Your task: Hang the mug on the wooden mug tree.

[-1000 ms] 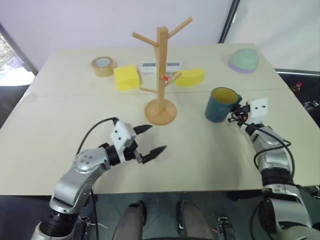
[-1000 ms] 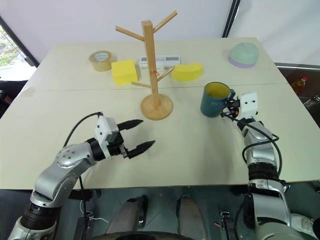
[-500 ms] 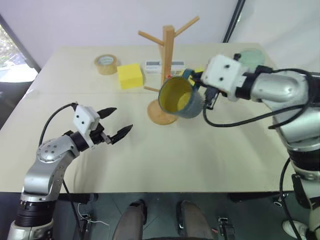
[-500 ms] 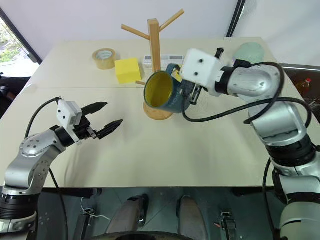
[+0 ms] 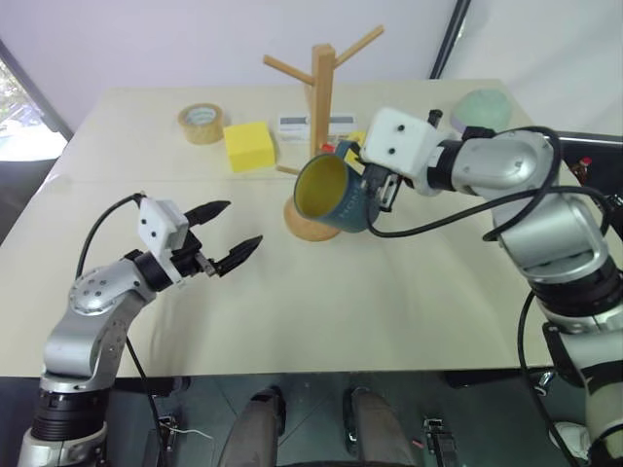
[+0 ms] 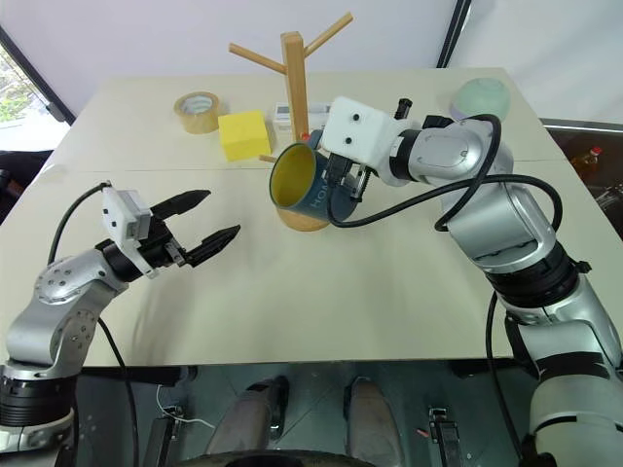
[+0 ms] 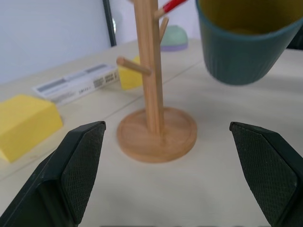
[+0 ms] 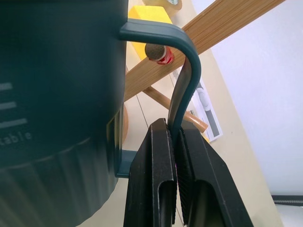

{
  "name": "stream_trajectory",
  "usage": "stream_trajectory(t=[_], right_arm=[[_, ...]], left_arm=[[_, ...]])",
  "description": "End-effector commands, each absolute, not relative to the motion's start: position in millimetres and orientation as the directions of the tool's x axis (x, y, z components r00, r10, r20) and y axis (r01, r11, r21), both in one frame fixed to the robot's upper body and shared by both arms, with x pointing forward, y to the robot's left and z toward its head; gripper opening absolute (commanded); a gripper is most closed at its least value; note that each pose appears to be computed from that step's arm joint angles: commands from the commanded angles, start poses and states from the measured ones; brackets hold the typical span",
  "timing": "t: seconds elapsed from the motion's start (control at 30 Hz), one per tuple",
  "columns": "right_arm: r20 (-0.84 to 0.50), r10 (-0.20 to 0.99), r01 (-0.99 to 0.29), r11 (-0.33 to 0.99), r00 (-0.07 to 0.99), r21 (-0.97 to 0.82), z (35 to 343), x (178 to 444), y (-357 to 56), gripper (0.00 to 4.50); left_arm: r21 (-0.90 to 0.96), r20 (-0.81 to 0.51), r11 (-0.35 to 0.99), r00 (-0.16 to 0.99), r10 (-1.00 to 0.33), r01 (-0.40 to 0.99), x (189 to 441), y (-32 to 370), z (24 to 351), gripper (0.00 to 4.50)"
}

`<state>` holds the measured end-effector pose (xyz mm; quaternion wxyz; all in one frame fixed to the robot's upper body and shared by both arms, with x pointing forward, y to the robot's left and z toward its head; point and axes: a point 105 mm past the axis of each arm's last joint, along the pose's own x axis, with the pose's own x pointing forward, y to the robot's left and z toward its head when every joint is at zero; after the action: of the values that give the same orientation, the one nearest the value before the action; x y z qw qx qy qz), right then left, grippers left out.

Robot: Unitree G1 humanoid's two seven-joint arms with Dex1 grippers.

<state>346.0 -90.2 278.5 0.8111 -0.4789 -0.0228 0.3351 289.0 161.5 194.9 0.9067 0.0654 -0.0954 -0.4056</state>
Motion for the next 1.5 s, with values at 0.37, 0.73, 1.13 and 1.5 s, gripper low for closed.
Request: stream_trajectory(t=[0.37,0.73,1.13,1.5], right_arm=[[-0.240,0.564,-0.485,0.335,0.790,-0.808,285.7,351.0,-74.5,0.01],[-0.198,0.540,-0.439,0.364,0.818,-0.821,295.4,350.6,-91.2,3.41],[-0.162,0.647,-0.570,0.492,0.745,-0.658,276.6,320.4,-130.3,3.41],[0.102,0.454,-0.440,0.888,0.885,-0.135,167.9,343.6,-186.5,3.41]], left_arm=[[0.190,0.185,0.576,0.547,-0.816,0.795,266.7,148.1,228.9,4.50],[0.192,0.182,0.581,0.553,-0.813,0.791,269.0,147.5,228.5,4.50],[0.158,0.169,0.693,0.672,-0.721,0.703,284.1,170.0,210.2,4.50],[0.078,0.079,0.946,0.944,-0.320,0.314,307.7,238.7,136.2,4.50]])
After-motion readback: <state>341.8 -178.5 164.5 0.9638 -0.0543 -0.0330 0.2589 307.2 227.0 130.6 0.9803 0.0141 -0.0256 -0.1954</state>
